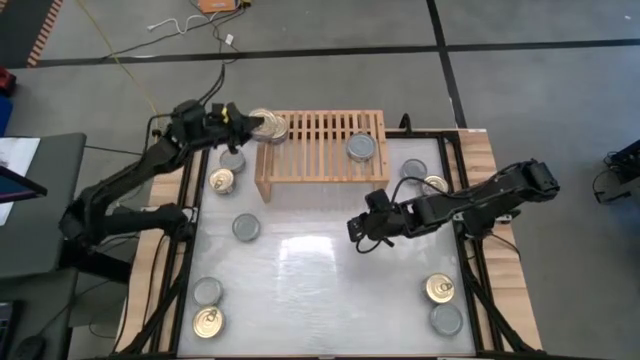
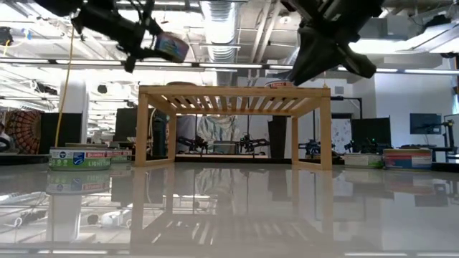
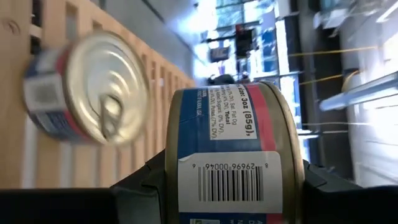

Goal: Stack canned seafood by type on shelf
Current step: Stack the blue-pink tuna can on top of the other blue-pink tuna can on the shelf

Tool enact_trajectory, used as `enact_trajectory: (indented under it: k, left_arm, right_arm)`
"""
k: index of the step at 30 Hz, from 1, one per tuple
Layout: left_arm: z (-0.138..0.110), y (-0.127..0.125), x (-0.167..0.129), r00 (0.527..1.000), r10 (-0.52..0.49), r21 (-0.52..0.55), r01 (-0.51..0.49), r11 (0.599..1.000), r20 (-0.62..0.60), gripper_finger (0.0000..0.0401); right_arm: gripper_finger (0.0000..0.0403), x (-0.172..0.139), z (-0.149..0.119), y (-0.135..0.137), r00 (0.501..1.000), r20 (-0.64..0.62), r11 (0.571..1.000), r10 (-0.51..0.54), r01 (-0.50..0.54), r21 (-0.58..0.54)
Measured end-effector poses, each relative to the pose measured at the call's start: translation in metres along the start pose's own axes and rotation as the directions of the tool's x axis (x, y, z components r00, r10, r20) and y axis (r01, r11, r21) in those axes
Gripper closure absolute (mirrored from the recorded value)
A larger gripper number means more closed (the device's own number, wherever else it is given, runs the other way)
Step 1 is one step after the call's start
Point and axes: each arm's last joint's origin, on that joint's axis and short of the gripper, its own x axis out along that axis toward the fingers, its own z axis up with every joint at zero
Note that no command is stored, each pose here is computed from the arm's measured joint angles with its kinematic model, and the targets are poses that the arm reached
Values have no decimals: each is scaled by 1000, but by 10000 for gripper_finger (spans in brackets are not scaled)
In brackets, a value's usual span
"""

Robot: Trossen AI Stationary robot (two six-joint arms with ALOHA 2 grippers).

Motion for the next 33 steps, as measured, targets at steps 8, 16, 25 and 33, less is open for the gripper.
enact_trajectory:
  k: [8, 16, 25, 33]
  left_arm:
    - [29, 1, 38, 998, 59, 162, -55, 985, -23, 222]
    - [38, 4, 60, 971, 224, 231, -199, 952, -86, 218]
    - [37, 5, 60, 965, 243, 243, -213, 946, -100, 217]
    - [37, 5, 60, 964, 247, 238, -218, 946, -97, 216]
  right_arm:
    - [339, 4, 9, -3, 1000, 16, 999, -19, 19, 28]
    - [339, 6, 11, -5, 999, 21, 998, -26, 25, 50]
    - [339, 8, 17, -7, 999, 32, 997, -39, 37, 67]
    - [339, 9, 18, -7, 998, 36, 997, -42, 40, 70]
